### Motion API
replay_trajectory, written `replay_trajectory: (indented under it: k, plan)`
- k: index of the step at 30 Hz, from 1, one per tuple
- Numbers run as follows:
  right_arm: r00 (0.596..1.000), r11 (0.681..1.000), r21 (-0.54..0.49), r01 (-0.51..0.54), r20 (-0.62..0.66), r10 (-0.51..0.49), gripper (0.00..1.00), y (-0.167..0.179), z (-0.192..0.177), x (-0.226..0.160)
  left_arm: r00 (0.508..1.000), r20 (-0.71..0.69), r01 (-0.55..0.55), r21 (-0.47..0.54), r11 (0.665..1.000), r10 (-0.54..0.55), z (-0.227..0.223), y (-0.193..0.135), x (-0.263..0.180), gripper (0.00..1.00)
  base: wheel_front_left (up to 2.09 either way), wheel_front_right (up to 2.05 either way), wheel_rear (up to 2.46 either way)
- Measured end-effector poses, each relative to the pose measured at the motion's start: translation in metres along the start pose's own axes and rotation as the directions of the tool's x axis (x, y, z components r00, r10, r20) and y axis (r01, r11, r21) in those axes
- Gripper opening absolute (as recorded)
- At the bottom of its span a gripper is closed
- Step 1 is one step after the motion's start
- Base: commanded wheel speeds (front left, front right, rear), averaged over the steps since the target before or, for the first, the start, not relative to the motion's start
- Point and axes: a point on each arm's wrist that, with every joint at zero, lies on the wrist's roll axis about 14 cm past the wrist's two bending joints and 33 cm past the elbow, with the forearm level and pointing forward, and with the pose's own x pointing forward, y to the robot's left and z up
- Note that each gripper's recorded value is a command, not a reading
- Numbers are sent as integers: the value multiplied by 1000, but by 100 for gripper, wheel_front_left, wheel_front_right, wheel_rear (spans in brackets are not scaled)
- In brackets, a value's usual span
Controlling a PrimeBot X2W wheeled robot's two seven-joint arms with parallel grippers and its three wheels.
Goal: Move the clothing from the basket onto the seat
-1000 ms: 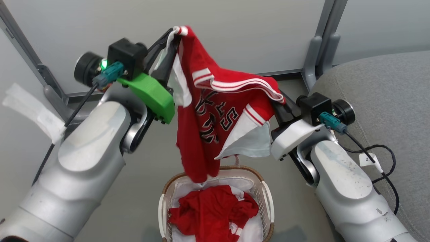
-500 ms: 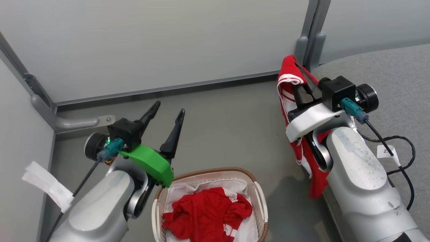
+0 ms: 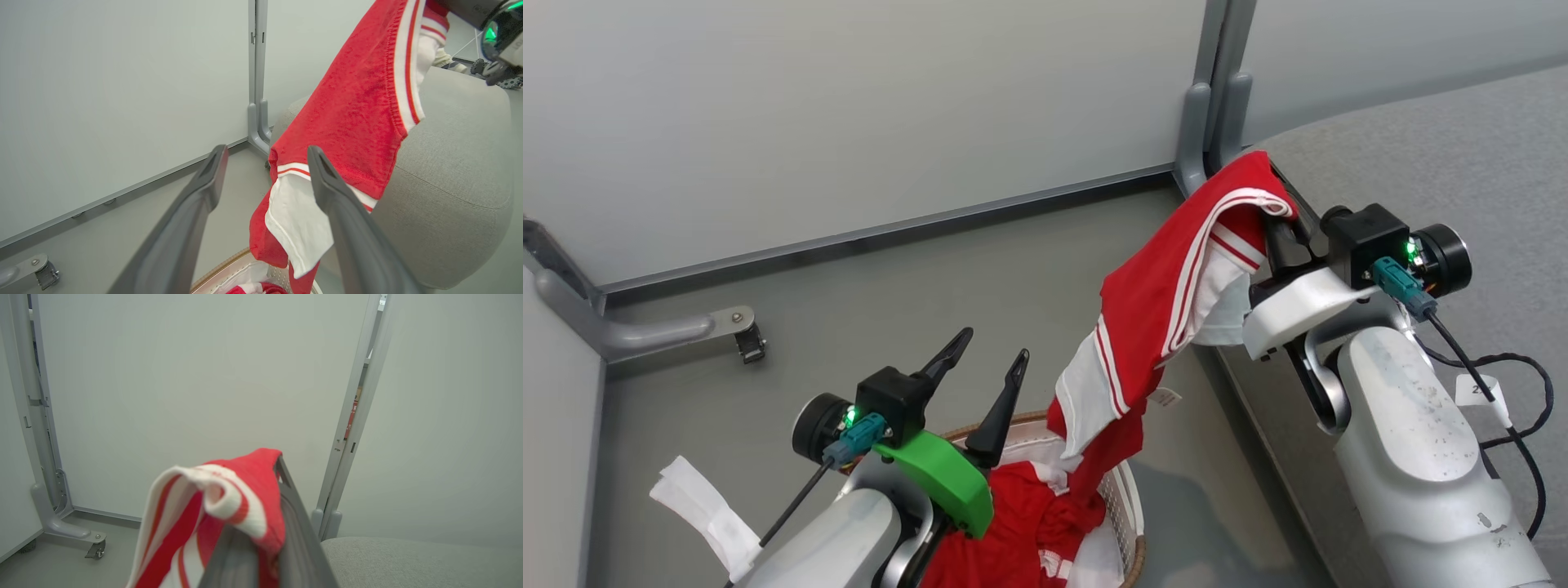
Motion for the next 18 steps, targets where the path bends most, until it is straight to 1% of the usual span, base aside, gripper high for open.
replay_trajectory:
  k: [9, 18]
  plan:
    - [994, 994, -47, 94, -44, -96, 0, -37, -10, -30, 994, -28, 108, -23, 994, -109, -14, -35, 18, 100, 0, 0, 0]
    - [973, 970, -112, 216, -57, -223, 0, -87, -6, -60, 972, -65, 225, -42, 973, -227, -31, -70, 38, 100, 0, 0, 0]
